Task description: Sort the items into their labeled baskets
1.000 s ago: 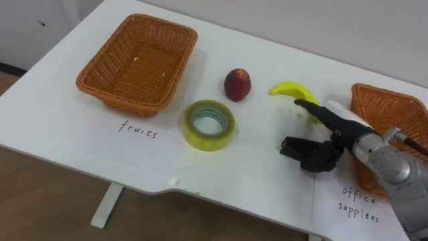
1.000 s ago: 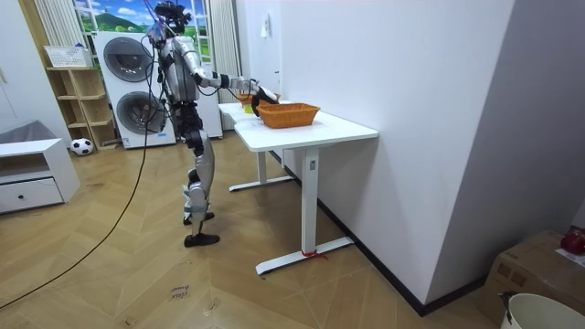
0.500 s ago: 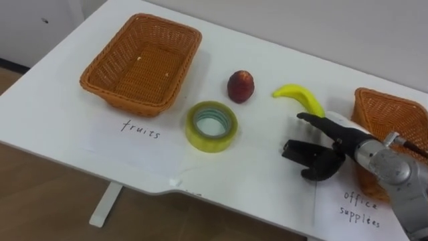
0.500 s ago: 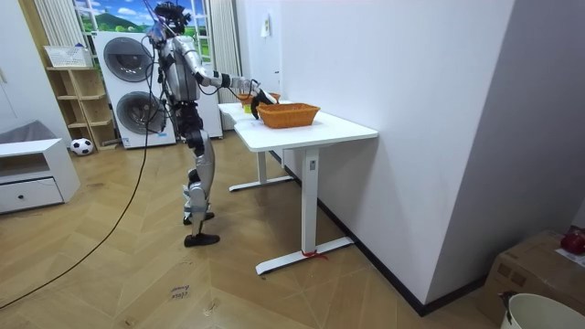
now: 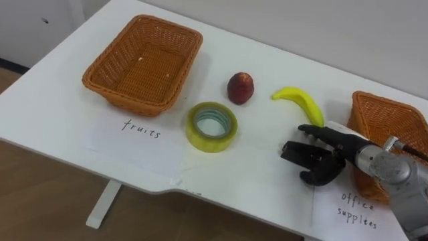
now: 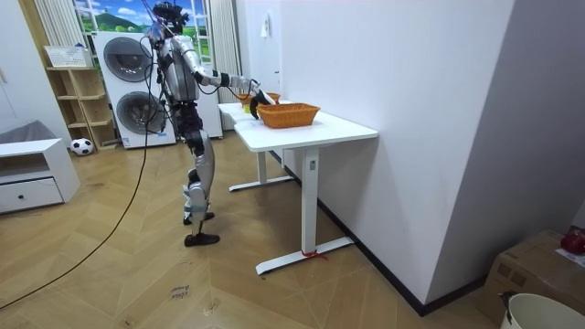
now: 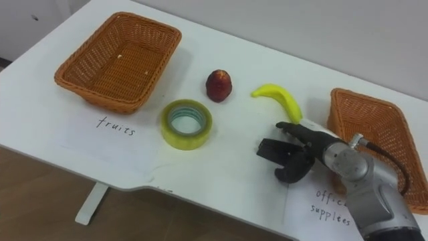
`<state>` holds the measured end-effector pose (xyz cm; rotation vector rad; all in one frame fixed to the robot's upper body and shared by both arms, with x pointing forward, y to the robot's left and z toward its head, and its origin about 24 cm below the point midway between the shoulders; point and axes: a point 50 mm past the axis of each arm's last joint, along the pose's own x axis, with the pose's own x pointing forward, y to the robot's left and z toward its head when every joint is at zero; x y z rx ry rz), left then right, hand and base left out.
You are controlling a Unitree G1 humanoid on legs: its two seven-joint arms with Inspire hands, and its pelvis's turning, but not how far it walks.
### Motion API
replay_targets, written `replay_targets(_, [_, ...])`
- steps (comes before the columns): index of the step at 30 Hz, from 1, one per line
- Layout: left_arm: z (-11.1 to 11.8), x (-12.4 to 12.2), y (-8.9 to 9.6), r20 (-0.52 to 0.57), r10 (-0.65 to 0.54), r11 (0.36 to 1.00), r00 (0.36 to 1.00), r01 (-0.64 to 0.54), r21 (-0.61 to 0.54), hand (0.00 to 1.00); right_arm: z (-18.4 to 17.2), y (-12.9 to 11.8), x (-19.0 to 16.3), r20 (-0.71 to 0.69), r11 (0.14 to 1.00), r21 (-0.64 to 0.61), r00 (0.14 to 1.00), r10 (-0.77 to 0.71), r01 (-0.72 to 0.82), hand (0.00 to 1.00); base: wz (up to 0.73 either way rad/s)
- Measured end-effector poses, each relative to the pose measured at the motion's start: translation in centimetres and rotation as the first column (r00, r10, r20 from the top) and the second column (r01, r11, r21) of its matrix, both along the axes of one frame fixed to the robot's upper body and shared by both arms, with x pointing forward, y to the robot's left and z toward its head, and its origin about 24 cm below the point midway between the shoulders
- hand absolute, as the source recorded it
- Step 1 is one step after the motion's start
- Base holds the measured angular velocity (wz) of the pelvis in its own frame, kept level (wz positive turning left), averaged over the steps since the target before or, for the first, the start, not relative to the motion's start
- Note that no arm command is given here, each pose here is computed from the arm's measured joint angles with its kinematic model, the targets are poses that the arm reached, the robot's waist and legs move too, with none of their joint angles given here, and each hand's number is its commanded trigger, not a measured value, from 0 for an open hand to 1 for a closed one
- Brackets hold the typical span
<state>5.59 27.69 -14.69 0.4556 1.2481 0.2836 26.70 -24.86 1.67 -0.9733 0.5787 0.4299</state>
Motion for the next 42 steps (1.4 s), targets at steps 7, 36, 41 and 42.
replay_targets(7, [0.0, 0.1, 0.1, -0.015, -0.015, 1.0, 1.0, 0.015, 0.014, 0.0, 0.1, 0.0, 0.1, -0.012, 1.0, 0.001, 1.0, 0.001, -0.001, 0.0, 0.0])
replay_targets(36, [0.0, 0.9, 0.2, -0.028, -0.045, 0.999, 0.999, 0.045, 0.029, 0.0, 0.4, 0.0, 1.2, -0.007, 0.993, -0.115, 1.0, -0.012, 0.011, 1.0, 0.0])
replay_targets(41, [0.1, 1.2, 0.2, -0.023, -0.055, 0.998, 0.998, 0.055, 0.034, 0.0, 0.3, 0.2, 1.2, -0.007, 0.995, -0.102, 1.0, -0.011, 0.01, 1.0, 0.0])
replay_targets(42, [0.2, 1.3, 0.2, -0.024, -0.063, 0.997, 0.998, 0.064, 0.038, 0.0, 0.3, 0.3, 1.2, -0.008, 0.995, -0.098, 1.0, -0.01, 0.009, 1.0, 0.0])
